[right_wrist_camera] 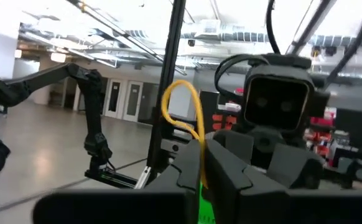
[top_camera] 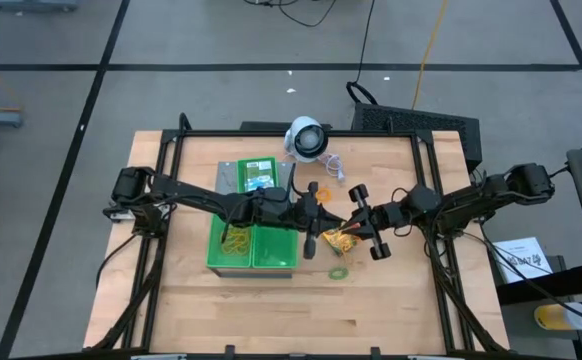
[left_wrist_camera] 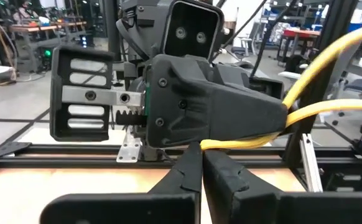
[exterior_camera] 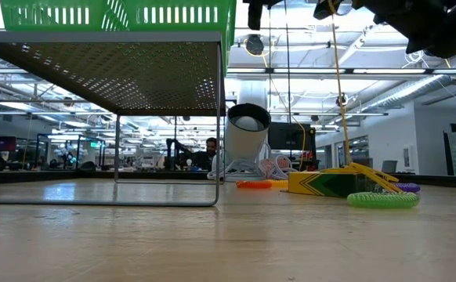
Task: Pick & Place Office Desk Supplies
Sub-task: Put the yellow rubber band into the bottom left green basket on the shelf
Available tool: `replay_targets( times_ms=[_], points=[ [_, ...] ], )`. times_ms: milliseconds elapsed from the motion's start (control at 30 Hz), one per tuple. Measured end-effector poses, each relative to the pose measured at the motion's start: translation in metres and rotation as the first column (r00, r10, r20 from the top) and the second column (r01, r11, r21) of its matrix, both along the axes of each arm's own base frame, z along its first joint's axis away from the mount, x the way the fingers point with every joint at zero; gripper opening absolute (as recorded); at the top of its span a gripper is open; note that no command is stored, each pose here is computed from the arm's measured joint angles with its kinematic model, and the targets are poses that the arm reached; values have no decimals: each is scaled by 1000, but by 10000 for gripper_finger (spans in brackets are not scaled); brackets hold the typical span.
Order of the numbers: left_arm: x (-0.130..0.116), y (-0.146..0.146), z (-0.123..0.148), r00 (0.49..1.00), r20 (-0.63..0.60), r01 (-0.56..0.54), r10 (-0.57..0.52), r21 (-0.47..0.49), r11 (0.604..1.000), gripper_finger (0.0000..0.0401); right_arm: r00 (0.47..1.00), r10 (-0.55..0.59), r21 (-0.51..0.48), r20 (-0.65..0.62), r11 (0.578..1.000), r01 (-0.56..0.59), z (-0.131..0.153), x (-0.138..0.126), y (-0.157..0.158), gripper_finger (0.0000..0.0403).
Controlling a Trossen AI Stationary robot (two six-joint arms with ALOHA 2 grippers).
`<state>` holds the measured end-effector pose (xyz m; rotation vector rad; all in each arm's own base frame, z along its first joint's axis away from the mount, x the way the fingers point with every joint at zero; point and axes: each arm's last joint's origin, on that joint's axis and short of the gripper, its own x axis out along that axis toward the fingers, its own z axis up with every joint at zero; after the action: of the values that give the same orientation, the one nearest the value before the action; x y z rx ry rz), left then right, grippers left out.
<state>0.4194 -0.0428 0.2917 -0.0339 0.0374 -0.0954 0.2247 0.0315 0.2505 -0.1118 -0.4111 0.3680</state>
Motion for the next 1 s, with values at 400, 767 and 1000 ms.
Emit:
replay_targets(
  times_ms=[400,767,1000],
  points=[
    [-37,-1,40,996,-72,47,-44,43,998,4,993,-35,96,-112,994,46,7,-30,-5,158],
    [-100,-28,68,953,-273,-108,129,91,990,3,928,-169,144,-331,963,227,-14,-63,-14,206],
    [-167,-55,77,852,-407,-334,329,60,941,3,927,-175,161,-332,958,239,-29,-75,-15,192]
  ],
)
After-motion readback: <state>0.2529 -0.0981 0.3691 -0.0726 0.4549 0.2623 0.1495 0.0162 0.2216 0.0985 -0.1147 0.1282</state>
